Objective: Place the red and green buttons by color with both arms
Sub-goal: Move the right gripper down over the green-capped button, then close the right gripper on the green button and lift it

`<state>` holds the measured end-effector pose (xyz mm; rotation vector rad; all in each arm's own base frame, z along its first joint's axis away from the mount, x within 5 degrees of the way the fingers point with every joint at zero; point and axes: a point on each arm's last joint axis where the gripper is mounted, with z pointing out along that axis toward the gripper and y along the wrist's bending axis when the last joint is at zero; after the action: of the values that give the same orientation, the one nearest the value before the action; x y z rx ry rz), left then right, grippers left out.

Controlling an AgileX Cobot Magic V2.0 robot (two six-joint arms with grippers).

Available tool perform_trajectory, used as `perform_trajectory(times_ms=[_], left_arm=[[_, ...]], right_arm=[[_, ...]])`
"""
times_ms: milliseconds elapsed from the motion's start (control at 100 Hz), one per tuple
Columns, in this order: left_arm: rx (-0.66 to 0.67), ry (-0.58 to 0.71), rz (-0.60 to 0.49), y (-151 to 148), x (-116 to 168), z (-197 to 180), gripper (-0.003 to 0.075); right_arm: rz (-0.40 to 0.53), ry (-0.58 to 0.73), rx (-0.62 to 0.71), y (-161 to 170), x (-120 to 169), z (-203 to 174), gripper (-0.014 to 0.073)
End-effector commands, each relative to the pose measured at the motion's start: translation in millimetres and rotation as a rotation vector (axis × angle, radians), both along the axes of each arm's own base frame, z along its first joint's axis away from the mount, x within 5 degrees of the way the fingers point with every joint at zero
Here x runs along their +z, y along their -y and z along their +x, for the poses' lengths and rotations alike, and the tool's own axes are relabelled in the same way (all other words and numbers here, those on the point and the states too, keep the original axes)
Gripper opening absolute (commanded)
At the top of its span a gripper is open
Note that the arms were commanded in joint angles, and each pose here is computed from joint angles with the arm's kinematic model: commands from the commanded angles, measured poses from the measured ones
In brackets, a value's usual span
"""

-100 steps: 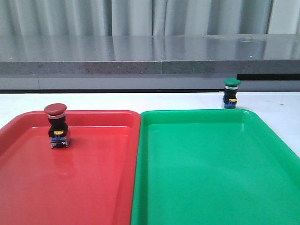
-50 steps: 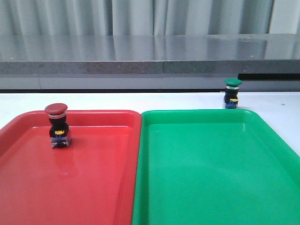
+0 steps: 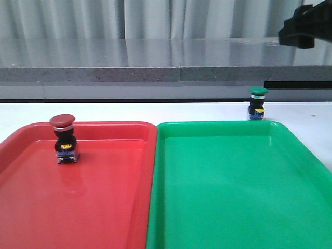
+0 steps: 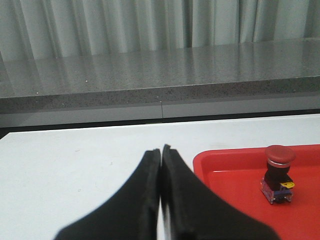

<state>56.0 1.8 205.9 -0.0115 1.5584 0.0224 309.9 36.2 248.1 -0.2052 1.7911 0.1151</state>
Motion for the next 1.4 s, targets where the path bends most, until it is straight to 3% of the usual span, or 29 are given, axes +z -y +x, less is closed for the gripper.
perform_trajectory(times_ms=[0, 420, 1250, 1390], left_arm=[[-0.014, 0.088, -0.007, 1, 1, -2, -0.0019], [-0.014, 0.088, -0.007, 1, 1, -2, -0.0019], [-0.014, 0.088, -0.007, 1, 1, -2, -0.0019], [-0.014, 0.088, -0.007, 1, 1, -2, -0.0019]], right_arm=[[0.018, 0.109, 0.023, -3, 12, 9, 0.0645], [0.042, 0.05, 0.039, -7, -33, 40, 0.0643], [0.027, 0.02, 0.067, -32, -57, 120, 0.0641], [0.018, -0.014, 0.06, -31, -60, 120, 0.0538]])
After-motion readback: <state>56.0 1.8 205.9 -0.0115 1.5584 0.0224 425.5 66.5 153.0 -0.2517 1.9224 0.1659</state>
